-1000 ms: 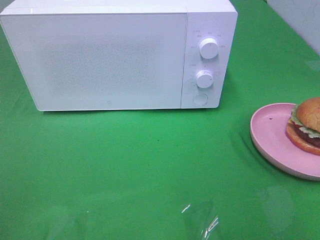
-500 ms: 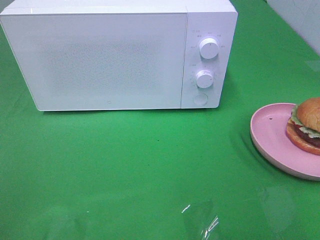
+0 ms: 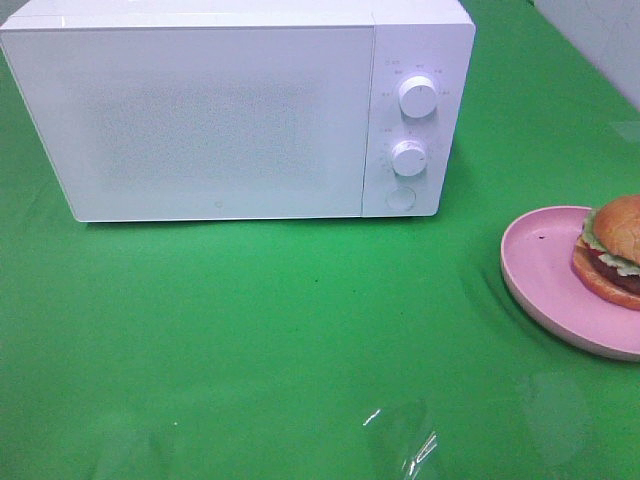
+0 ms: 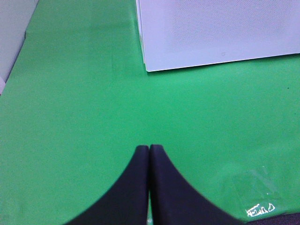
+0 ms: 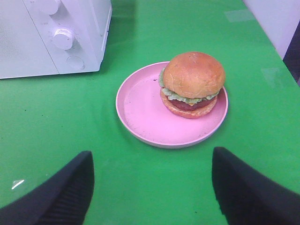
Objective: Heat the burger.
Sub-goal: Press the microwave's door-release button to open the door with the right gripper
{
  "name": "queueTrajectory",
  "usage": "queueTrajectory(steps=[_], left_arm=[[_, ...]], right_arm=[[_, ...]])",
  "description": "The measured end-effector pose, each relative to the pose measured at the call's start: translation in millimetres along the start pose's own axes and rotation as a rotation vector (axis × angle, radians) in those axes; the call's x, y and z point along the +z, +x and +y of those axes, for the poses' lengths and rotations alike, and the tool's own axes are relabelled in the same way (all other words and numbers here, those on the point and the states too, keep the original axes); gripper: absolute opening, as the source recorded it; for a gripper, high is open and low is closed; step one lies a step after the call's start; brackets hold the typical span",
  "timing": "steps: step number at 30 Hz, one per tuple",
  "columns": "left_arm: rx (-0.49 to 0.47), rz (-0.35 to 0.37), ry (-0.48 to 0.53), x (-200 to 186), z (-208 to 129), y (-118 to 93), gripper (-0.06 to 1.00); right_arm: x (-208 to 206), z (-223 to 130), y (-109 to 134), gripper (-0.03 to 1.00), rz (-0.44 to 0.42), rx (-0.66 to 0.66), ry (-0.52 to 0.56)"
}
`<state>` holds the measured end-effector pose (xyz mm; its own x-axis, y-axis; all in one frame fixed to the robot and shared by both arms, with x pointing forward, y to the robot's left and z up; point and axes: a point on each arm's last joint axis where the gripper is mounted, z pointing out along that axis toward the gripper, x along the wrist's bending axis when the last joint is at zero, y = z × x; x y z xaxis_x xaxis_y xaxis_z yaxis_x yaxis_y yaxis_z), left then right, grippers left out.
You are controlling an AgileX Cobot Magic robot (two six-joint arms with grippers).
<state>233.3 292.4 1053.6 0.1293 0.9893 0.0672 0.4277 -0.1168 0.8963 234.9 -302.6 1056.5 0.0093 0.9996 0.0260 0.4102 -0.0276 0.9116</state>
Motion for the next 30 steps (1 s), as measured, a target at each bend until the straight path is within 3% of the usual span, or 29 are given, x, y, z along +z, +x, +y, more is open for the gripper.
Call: queueTrajectory(steps=[14,20,26,28,30], left_arm=[[0.0,0.0,0.0,0,0,0,0.0],[0.0,0.0,0.0,0,0,0,0.0],[0.0,0.0,0.0,0,0,0,0.0],[0.0,0.0,0.0,0,0,0,0.0],[0.0,0.0,0.0,0,0,0,0.0]], right_arm=[[0,0,0,0.67,0.0,0.0,-0.001],[12,19,2,0.65,0.004,-0.003,-0.003],[38,43,5,0.58,0.012,-0.008,-0.034],[62,53,7,0.47,0.016,-0.007,0.012],[67,54,7,0.43,0.016,-0.008,0.022]])
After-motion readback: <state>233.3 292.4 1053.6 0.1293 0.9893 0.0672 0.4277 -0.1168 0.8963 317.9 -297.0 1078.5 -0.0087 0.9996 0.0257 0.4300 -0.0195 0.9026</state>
